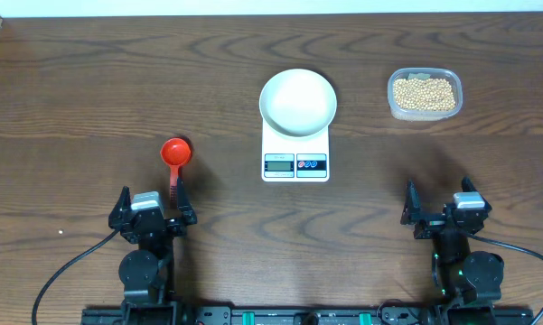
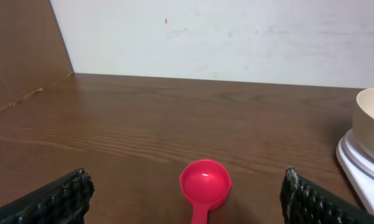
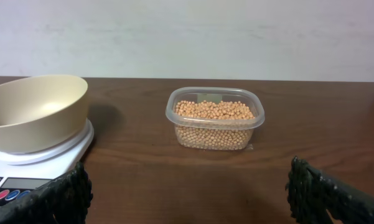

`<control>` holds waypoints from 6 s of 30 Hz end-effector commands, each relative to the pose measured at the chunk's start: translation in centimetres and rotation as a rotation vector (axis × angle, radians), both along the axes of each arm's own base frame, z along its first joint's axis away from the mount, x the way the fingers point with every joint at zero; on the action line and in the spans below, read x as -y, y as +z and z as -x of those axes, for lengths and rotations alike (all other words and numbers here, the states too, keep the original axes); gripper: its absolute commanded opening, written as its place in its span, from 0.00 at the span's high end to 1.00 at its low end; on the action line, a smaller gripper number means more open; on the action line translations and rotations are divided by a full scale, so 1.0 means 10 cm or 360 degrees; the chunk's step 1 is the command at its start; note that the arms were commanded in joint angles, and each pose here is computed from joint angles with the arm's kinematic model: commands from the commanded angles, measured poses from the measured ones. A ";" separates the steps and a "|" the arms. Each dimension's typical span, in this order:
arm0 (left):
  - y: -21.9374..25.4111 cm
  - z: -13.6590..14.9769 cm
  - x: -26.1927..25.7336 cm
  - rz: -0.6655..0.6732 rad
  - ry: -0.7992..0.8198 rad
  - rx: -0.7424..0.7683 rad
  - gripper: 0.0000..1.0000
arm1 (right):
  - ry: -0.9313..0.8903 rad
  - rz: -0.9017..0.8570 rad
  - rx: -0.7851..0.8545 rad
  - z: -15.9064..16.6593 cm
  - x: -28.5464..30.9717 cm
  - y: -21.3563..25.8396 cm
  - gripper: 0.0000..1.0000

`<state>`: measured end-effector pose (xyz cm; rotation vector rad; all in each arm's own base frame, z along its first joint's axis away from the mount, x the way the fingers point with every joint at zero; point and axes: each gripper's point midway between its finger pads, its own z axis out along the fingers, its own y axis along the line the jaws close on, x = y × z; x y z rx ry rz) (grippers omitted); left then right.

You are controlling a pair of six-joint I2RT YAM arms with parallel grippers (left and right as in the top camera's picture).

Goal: Scoop item into bowl and weigh 50g on scale

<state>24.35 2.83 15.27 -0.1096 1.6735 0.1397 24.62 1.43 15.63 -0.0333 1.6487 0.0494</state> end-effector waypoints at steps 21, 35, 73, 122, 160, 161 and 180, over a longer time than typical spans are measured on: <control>0.42 0.04 0.18 0.0098 -0.0158 -0.0018 0.02 | -0.0002 0.0017 0.0003 0.00 0.01 0.00 0.01; 0.89 -0.35 0.34 0.0153 -0.0289 -0.0678 0.02 | -0.0002 0.0017 0.0003 0.00 0.01 0.00 0.01; -0.46 -1.35 -0.30 0.0315 -0.0178 -0.1708 0.28 | -0.0002 0.0017 0.0003 0.00 0.01 0.00 0.01; -1.47 -1.35 -0.30 0.0466 -0.0131 -0.2010 0.79 | -0.0002 0.0017 0.0003 0.00 0.01 0.00 0.01; -1.63 -1.23 -0.27 0.0543 -0.0062 -0.2031 0.70 | -0.0002 0.0017 0.0003 0.00 0.01 0.00 0.01; -1.63 -1.23 -0.27 0.0547 -0.0058 -0.2030 0.70 | -0.0002 0.0017 0.0003 0.00 0.01 0.00 0.01; -0.87 -1.56 -0.34 0.0667 0.0086 -0.1653 0.93 | -0.0002 0.0017 0.0003 0.00 0.01 0.00 0.01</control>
